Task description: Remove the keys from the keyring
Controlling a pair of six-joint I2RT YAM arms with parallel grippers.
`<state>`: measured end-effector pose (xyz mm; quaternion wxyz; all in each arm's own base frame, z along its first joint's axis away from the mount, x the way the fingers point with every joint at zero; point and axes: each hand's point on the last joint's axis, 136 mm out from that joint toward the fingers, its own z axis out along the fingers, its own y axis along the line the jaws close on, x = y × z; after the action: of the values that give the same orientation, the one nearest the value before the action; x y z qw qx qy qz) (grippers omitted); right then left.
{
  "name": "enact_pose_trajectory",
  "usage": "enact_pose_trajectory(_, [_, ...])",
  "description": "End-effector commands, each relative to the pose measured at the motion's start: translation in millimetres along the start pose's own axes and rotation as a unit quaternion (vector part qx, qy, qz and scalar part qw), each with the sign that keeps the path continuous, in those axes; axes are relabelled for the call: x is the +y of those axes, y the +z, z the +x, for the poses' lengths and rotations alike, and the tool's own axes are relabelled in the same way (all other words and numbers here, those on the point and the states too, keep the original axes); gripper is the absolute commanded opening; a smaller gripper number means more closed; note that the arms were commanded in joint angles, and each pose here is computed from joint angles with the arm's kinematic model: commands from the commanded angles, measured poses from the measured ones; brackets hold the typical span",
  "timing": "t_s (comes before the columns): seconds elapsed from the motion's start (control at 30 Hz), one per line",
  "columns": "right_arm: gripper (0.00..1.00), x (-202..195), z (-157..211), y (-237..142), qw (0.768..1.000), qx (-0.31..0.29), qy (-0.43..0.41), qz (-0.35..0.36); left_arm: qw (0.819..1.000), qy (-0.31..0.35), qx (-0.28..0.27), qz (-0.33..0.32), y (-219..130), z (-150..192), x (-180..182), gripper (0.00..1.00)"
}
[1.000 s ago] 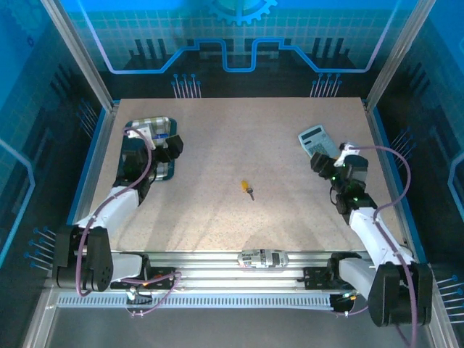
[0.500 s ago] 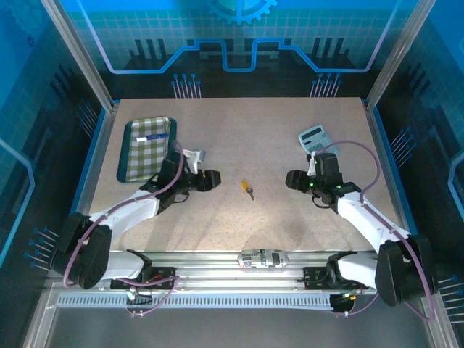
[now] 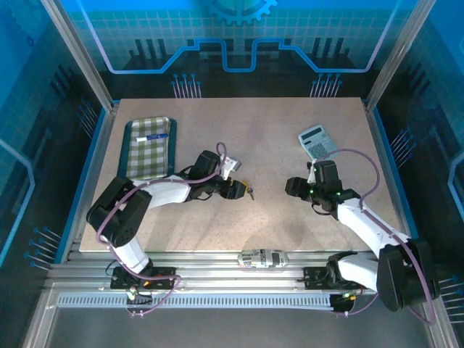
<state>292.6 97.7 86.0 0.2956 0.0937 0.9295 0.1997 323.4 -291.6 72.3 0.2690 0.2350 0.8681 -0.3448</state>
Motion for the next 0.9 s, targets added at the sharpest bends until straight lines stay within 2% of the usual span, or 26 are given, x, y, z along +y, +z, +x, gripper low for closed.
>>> enact_pose_trajectory(0.0, [0.66, 1, -1, -1, 1.000, -0.010, 0.002, 0.000, 0.999, 0.043, 0.029, 0.017, 11, 7, -7, 0.56])
enact_pose_trajectory(0.07, [0.66, 0, 0, 0, 1.000, -0.009, 0.002, 0.001, 0.997, 0.069, 0.031, 0.003, 17, 10, -7, 0.54])
enact_pose_trajectory(0.17, [0.66, -1, 1, 0, 1.000, -0.010, 0.006, 0.001, 0.996, 0.073, 0.045, -0.009, 24, 14, -4, 0.53])
enact_pose_trajectory(0.33, [0.67, -2, 2, -1, 1.000, -0.013, 0.005, 0.002, 0.994, 0.077, 0.068, -0.028, 32, 22, 4, 0.43])
enact_pose_trajectory(0.6, [0.67, -2, 2, -6, 1.000, -0.023, 0.004, 0.000, 0.992, 0.092, 0.053, -0.066, 34, 20, 13, 0.33])
enact_pose_trajectory(0.8, [0.68, -3, 1, -10, 1.000, -0.029, 0.005, 0.003, 0.992, 0.093, 0.063, -0.053, 39, 22, 8, 0.13])
enact_pose_trajectory(0.87, [0.68, -3, 2, -11, 1.000, -0.027, 0.006, 0.004, 0.993, 0.094, 0.057, -0.051, 35, 18, 5, 0.10])
